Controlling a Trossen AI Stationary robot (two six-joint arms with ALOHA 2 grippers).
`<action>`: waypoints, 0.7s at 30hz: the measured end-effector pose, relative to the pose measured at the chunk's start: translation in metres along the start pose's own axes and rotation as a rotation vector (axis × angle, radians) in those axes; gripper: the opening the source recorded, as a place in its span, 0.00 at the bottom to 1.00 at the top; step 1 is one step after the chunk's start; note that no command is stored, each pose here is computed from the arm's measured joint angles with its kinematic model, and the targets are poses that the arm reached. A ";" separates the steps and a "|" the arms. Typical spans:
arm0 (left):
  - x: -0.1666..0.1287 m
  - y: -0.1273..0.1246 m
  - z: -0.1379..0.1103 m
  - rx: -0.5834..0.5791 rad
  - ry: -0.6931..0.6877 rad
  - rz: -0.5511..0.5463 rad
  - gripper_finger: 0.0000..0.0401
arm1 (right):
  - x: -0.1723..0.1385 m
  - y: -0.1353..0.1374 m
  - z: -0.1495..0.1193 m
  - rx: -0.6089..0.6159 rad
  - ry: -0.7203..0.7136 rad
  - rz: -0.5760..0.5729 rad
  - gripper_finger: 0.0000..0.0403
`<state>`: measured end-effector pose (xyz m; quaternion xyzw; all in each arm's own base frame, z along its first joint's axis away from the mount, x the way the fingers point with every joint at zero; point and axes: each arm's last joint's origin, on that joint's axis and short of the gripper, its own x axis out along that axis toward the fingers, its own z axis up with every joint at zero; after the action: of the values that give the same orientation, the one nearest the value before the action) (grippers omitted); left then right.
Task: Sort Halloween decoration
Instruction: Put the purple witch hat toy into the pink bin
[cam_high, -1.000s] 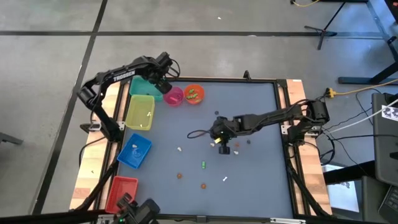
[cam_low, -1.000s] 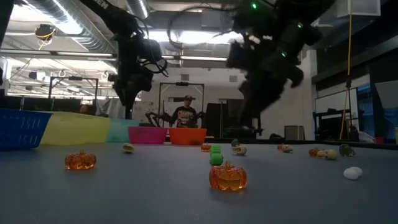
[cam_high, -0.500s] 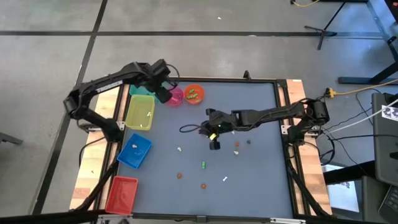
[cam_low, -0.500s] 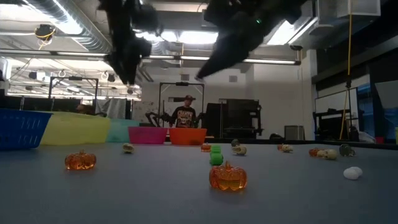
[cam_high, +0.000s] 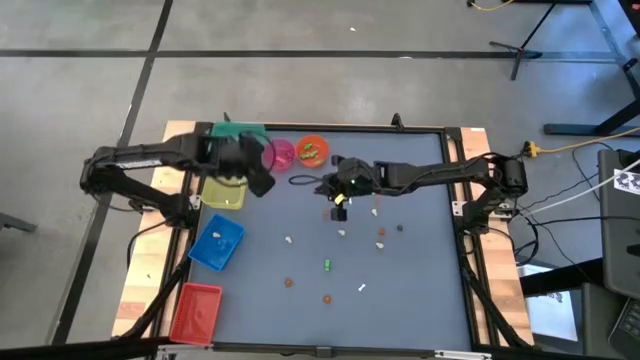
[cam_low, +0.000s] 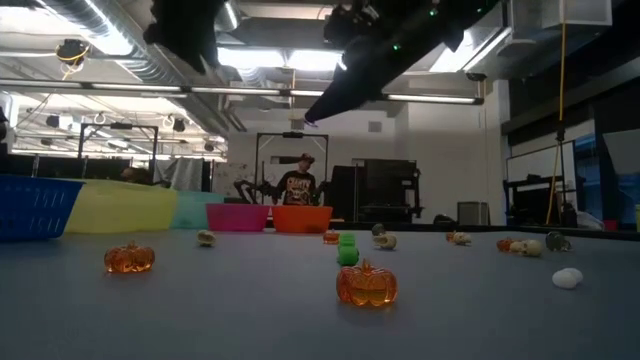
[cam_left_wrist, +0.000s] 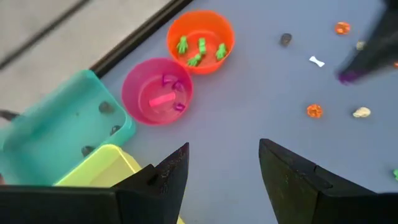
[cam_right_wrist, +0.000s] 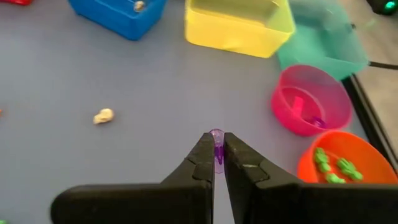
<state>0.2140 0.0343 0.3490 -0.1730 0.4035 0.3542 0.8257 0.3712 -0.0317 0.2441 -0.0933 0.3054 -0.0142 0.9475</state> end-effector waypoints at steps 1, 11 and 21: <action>-0.003 -0.006 -0.004 0.021 -0.014 -0.001 0.44 | 0.000 -0.004 -0.001 0.006 0.000 -0.005 0.05; -0.023 -0.047 -0.034 0.104 -0.068 -0.076 0.44 | -0.003 -0.040 0.010 0.051 -0.178 -0.119 0.05; -0.028 -0.068 -0.049 0.157 -0.067 -0.135 0.44 | 0.026 -0.067 0.016 0.019 -0.485 -0.154 0.05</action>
<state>0.2248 -0.0534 0.3408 -0.1228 0.3894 0.2706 0.8718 0.4038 -0.0973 0.2543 -0.1079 0.0608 -0.0662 0.9901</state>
